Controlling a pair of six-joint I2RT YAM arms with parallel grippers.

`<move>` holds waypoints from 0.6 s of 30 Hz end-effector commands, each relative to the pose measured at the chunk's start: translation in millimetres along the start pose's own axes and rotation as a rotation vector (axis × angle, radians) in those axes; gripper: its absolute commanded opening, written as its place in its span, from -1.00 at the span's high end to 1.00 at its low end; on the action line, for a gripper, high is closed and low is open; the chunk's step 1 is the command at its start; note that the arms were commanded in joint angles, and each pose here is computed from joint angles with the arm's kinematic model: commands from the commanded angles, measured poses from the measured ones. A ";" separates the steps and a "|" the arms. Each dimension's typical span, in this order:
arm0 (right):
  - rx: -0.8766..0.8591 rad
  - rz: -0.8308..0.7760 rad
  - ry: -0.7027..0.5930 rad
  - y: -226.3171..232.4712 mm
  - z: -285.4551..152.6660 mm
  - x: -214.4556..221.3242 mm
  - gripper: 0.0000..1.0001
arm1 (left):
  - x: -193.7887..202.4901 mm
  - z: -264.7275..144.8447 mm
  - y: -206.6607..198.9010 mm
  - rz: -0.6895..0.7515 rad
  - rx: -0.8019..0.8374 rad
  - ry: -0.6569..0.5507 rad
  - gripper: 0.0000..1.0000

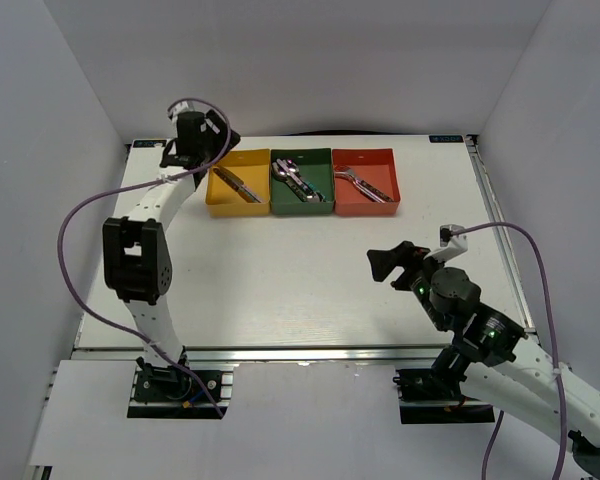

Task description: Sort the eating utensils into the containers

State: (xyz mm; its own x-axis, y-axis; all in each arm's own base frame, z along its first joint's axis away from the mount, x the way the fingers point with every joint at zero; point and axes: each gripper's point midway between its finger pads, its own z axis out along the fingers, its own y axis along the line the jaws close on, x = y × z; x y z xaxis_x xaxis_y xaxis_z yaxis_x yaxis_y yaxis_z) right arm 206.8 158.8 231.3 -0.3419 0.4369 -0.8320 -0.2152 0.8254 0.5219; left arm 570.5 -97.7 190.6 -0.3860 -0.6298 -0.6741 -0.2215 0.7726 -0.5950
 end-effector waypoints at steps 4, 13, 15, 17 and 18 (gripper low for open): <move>0.003 -0.115 -0.010 10.2 -2.4 -24.8 -0.79 | -68.4 -92.0 -30.4 0.183 -0.011 -0.108 -0.89; 0.022 -0.262 0.035 11.9 -12.7 -41.1 -0.79 | -55.1 -200.0 2.5 0.284 -0.075 -0.103 -0.96; 0.035 -0.322 0.056 11.5 -19.1 -49.9 -0.79 | -53.5 -235.2 15.1 0.327 -0.098 -0.124 -0.96; 0.047 -0.344 0.071 12.8 -25.4 -58.8 -0.79 | -58.3 -258.5 34.1 0.392 -0.172 -0.160 -0.96; 0.088 -0.380 0.111 3.4 -27.1 -53.4 -0.79 | -55.5 -279.0 46.7 0.431 -0.199 -0.174 -0.96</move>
State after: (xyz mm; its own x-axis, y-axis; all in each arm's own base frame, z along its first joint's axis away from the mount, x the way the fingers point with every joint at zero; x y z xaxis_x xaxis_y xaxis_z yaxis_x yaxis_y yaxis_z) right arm 204.2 148.5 278.4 -0.3403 0.1656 -0.9256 -0.2874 0.9190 0.2700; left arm 377.9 -35.7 319.1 -0.3285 -0.3627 -0.8721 -0.1852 0.9301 -0.3171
